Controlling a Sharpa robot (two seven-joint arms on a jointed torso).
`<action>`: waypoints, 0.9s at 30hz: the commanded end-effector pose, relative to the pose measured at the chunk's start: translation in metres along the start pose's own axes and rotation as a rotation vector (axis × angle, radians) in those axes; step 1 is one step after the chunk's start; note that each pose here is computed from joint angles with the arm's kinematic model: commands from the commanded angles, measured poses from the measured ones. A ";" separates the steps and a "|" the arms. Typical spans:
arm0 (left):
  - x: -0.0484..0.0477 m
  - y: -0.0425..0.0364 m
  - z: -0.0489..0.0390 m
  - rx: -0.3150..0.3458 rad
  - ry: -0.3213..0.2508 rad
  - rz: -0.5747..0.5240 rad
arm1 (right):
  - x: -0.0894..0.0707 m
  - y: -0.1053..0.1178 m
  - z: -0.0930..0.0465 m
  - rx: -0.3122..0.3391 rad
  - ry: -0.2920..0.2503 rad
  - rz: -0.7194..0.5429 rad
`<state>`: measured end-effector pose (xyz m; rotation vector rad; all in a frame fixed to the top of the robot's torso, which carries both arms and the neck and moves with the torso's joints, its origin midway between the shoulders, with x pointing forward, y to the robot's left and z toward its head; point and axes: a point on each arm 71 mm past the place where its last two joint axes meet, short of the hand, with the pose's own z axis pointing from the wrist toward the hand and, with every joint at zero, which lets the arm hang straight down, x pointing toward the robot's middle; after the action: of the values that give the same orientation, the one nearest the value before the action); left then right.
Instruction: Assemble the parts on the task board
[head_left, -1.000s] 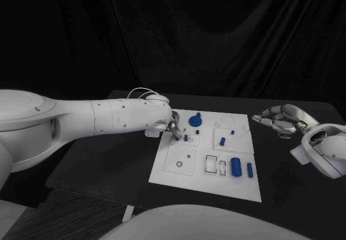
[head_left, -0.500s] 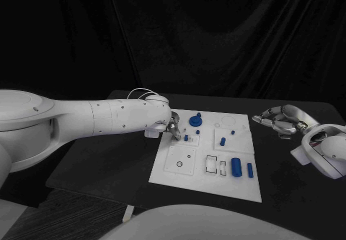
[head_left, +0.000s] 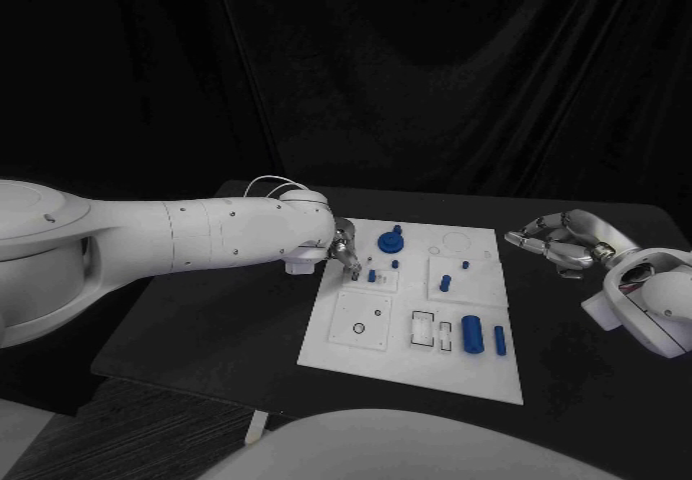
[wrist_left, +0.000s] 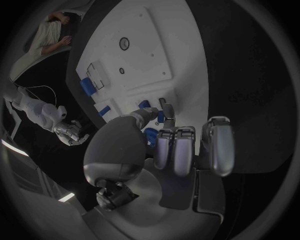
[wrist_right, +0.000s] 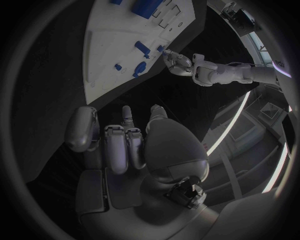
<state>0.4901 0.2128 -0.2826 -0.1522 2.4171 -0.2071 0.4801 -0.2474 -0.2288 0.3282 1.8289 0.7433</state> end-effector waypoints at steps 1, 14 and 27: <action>-0.0075 -0.0044 -0.0042 0.055 -0.030 -0.024 | 0.001 -0.003 -0.001 0.021 0.006 -0.004; -0.0118 -0.0044 -0.0014 0.035 0.236 0.006 | 0.002 -0.002 0.000 0.024 0.013 -0.004; -0.0183 -0.0072 0.0098 -0.030 0.297 0.043 | 0.003 -0.001 0.000 0.022 0.016 -0.003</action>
<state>0.5121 0.2080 -0.2769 -0.1019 2.6673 -0.1930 0.4798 -0.2470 -0.2301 0.3313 1.8399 0.7381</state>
